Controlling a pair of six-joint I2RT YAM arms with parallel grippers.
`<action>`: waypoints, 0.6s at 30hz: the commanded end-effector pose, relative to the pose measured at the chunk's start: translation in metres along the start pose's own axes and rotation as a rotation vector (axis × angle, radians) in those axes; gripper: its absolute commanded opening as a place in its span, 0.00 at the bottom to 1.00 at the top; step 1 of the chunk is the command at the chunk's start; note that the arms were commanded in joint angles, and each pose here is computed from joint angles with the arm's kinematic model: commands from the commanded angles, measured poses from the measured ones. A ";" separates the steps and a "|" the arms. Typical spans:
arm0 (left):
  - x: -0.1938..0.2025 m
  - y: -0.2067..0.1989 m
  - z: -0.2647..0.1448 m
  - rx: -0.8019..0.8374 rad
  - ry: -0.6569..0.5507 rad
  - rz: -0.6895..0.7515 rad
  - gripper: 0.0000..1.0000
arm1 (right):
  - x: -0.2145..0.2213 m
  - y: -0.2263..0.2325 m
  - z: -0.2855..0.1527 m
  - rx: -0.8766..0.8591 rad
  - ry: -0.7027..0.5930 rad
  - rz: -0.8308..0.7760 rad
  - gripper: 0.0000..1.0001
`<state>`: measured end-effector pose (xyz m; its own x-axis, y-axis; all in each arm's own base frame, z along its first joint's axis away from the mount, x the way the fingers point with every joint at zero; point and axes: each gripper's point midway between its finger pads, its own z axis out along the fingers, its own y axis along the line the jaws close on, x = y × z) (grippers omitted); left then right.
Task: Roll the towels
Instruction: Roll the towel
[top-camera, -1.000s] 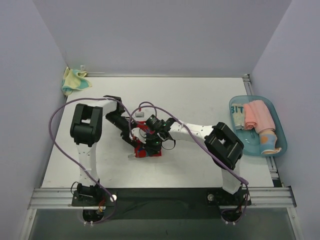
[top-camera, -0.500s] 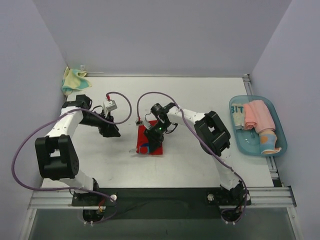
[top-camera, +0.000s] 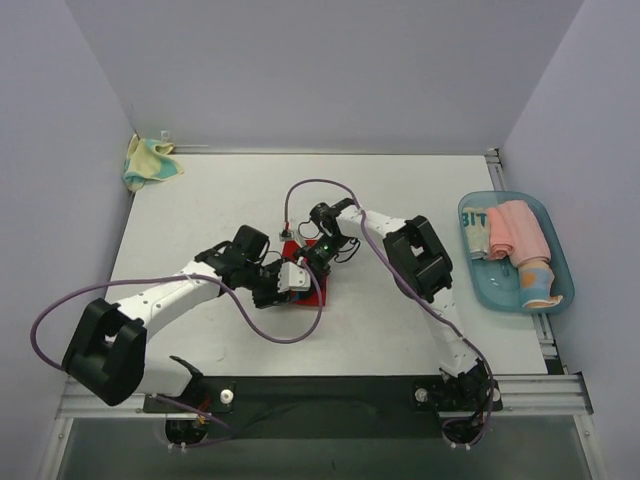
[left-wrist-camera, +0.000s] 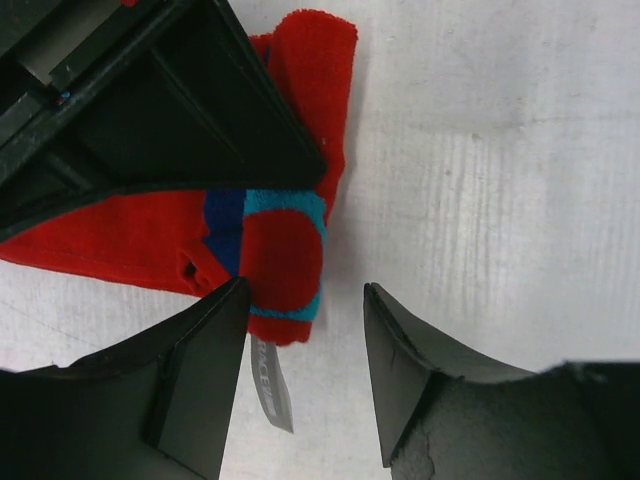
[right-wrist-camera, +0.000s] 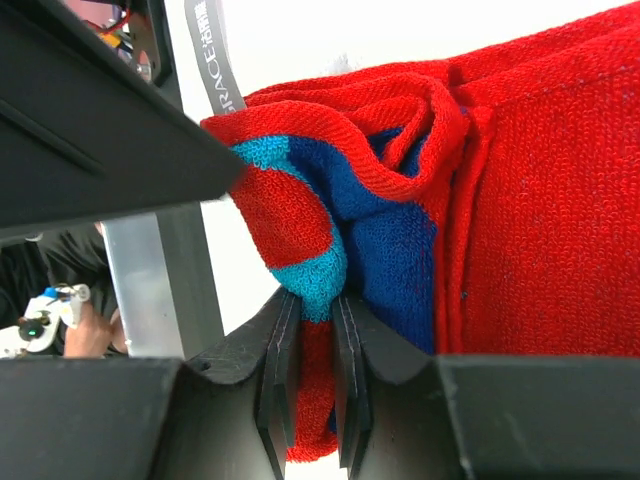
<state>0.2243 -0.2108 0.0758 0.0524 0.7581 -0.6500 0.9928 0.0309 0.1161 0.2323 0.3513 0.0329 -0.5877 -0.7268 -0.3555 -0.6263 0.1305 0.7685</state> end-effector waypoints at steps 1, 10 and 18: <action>-0.026 0.030 0.006 -0.099 -0.027 0.109 0.59 | -0.002 0.008 -0.003 -0.054 -0.005 0.069 0.00; 0.001 0.029 0.044 -0.085 0.069 0.135 0.50 | -0.005 0.009 -0.008 -0.078 -0.027 0.088 0.00; 0.041 -0.023 0.056 0.155 0.214 0.013 0.10 | -0.020 0.010 -0.040 0.011 -0.078 0.060 0.26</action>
<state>0.2443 -0.2398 0.0317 0.1439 0.8133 -0.5637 0.9833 -0.0534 0.1740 0.2407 0.3465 0.0295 -0.6423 -0.7025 -0.3063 -0.5713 0.1725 0.8024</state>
